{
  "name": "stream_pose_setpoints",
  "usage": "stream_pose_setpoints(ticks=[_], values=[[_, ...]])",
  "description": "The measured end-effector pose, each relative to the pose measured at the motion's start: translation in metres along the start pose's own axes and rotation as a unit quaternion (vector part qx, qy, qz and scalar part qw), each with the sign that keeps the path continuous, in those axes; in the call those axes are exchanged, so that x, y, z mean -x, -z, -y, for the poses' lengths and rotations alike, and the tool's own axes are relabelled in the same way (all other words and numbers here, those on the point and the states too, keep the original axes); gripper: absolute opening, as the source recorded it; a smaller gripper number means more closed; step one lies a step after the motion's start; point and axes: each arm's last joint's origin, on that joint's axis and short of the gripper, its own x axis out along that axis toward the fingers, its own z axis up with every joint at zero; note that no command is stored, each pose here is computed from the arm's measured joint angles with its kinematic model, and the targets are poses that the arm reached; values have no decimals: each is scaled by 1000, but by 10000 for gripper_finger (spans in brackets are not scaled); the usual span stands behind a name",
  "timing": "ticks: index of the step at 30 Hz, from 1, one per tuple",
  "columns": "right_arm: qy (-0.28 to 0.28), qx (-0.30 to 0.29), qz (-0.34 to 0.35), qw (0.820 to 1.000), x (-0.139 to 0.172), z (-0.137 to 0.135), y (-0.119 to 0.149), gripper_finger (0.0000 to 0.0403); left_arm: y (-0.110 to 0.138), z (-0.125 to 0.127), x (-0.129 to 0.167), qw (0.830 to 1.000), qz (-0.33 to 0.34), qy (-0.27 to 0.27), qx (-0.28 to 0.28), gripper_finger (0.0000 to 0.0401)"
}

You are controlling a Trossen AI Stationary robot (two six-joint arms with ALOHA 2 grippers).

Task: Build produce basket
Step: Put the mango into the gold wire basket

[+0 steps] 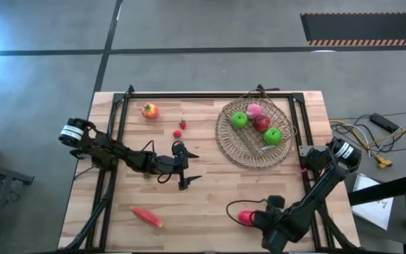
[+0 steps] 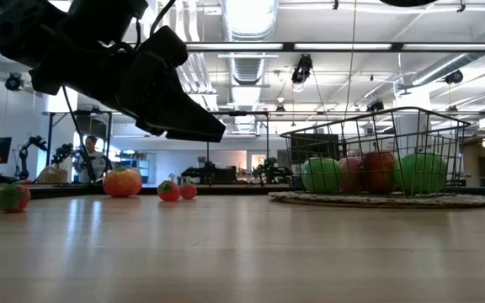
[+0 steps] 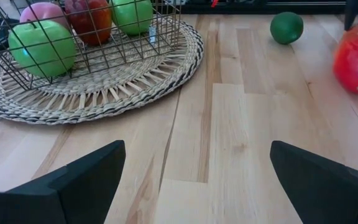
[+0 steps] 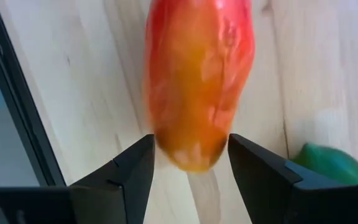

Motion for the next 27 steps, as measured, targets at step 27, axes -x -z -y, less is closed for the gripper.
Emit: stream_pose_setpoints(ticks=[27], values=[[-22, -55, 53, 997, -19, 6, -42, 299, 3, -1, 1, 1000, -7, 0, -3, 384]])
